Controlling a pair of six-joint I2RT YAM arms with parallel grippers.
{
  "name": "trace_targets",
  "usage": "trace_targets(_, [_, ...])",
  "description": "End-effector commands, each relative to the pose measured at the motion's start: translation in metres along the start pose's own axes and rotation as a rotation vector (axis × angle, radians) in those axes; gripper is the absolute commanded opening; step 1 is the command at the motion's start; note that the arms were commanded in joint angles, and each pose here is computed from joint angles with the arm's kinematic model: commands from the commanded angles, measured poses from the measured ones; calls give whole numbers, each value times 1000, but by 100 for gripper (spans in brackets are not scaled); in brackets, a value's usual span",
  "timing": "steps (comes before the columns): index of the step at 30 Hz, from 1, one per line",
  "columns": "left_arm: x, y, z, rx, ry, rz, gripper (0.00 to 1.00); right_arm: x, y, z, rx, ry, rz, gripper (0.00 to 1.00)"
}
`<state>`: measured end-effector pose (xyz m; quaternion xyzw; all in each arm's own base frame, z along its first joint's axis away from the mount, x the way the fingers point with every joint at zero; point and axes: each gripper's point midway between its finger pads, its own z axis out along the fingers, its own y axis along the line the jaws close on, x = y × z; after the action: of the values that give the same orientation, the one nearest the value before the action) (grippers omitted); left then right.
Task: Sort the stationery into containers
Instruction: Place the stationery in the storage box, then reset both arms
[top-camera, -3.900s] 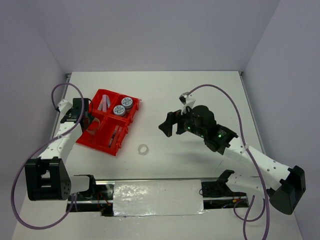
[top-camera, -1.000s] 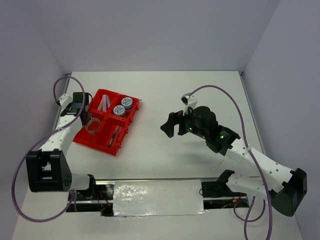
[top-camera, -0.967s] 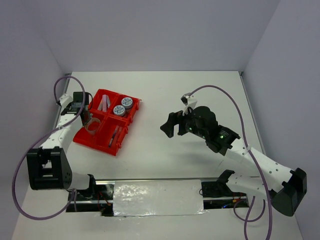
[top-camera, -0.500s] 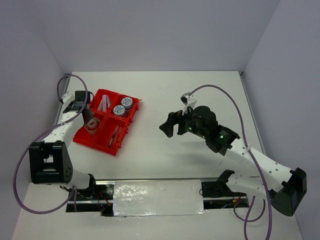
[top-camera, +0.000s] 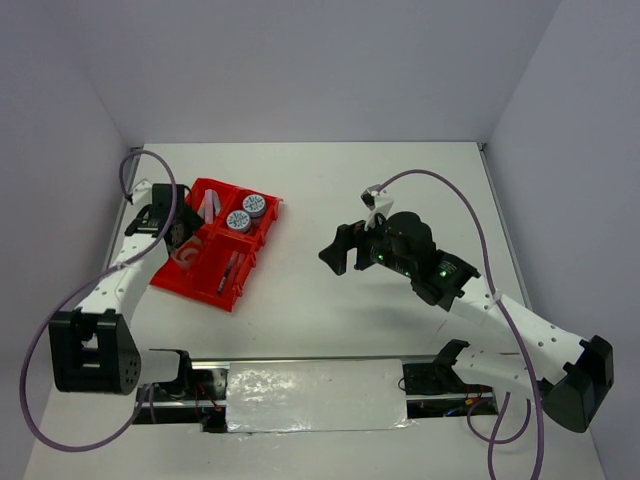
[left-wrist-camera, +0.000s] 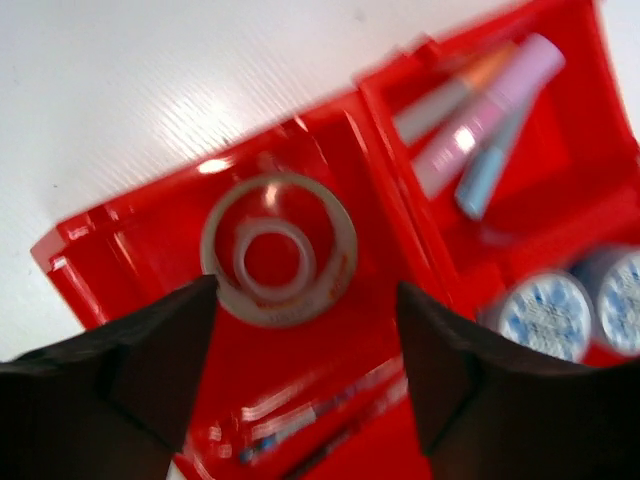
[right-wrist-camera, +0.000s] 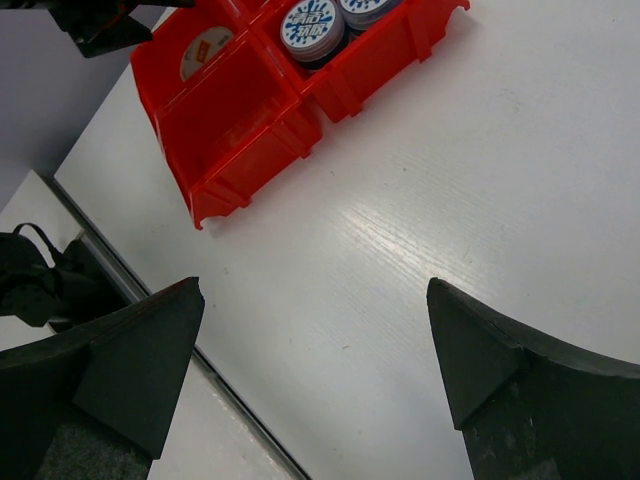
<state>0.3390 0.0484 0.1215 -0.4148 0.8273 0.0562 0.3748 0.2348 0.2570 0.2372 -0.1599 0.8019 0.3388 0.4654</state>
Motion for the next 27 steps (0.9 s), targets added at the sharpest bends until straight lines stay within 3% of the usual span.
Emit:
trace_targets(1, [-21,-26,-51,120,-59,35,86,-21,7,-9,-17,-72,-6,100])
trace_targets(2, [-21,-32,-62,148,-67,58,96,-24,6,-13,-6,-84,-4,100])
trace_targets(3, [-23,-34,-71,166,-77,89,99,-29,5,-22,4,-100,-7,100])
trace_targets(7, [-33,-57,-123,331,-100,221,99,-44,-22,-53,186,-150,-26,100])
trace_targets(12, [-27,-38,-154,359,-124,399,99,-66,-62,-120,478,-222,-28,100])
trace_targets(19, [-18,10,-179,462,-276,321,99,-82,-75,-201,591,-325,-28,100])
trace_targets(27, [-30,25,-200,516,-382,240,99,-61,-82,-221,590,-334,-25,100])
